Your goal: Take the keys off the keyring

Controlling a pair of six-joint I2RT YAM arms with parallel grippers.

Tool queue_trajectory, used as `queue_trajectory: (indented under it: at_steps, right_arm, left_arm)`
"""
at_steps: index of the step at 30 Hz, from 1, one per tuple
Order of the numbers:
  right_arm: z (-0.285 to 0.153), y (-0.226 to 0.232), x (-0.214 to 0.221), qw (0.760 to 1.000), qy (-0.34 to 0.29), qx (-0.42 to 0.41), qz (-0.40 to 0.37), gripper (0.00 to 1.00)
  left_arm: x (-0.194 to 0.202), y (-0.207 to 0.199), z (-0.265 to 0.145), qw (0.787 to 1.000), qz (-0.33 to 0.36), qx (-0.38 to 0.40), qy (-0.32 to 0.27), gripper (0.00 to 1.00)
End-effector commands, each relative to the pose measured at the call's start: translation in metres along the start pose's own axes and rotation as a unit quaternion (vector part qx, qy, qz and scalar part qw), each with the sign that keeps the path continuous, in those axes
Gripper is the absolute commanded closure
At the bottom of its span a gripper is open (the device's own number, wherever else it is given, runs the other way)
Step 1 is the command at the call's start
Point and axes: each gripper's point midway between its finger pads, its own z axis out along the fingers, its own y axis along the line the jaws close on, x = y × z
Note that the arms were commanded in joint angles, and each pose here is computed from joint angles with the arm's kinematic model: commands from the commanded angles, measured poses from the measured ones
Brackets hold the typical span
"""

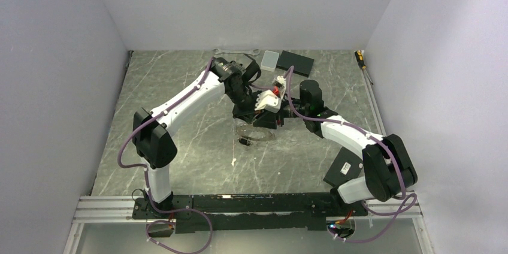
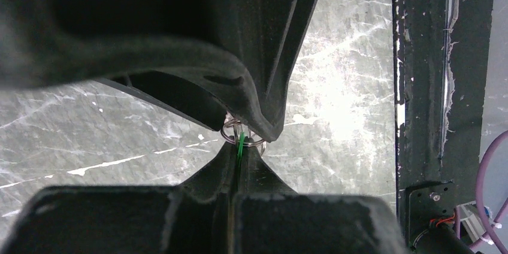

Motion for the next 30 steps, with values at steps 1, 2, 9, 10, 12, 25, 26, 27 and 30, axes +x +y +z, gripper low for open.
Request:
queue_trajectory:
  at_steps: [1,2,9,10,12,25,26,27,30]
  right_arm:
    - [0.001,-0.004,0.002,1.000,-0.003,-0.003,-0.012,0.61]
    - [0.001,-0.005,0.003,1.000,-0.002,-0.002,-0.013,0.63]
    - [-0.001,-0.003,0.005,1.000,-0.001,-0.011,-0.018,0.83]
    - [-0.001,-0.002,0.006,1.000,0.000,-0.013,-0.018,0.86]
    - [-0.002,-0.001,0.006,1.000,0.003,-0.019,-0.024,0.94]
    - [-0.006,0.003,0.007,0.999,0.001,-0.032,-0.034,1.00]
    - [-0.006,0.003,0.007,0.999,0.001,-0.032,-0.034,1.00]
    - [-0.006,0.003,0.007,0.999,0.001,-0.032,-0.034,1.00]
    - [-0.006,0.003,0.008,0.999,0.001,-0.034,-0.032,1.00]
  left_arm:
    - [-0.016,0.002,-0.012,1.000,-0.001,-0.010,-0.029,1.00]
    - [-0.016,0.002,-0.013,1.000,-0.001,-0.010,-0.029,1.00]
    - [-0.014,0.003,-0.014,0.999,-0.013,-0.008,-0.036,1.00]
    - [-0.013,0.004,-0.015,0.999,-0.019,-0.008,-0.040,1.00]
    - [-0.011,0.006,-0.018,0.998,-0.033,-0.006,-0.048,1.00]
    - [0.006,0.023,-0.033,0.989,-0.106,-0.004,-0.105,1.00]
    - [0.006,0.023,-0.034,0.988,-0.108,-0.004,-0.109,1.00]
    - [0.007,0.023,-0.033,0.988,-0.109,-0.002,-0.110,1.00]
    - [0.012,0.022,-0.033,0.987,-0.115,-0.001,-0.111,1.00]
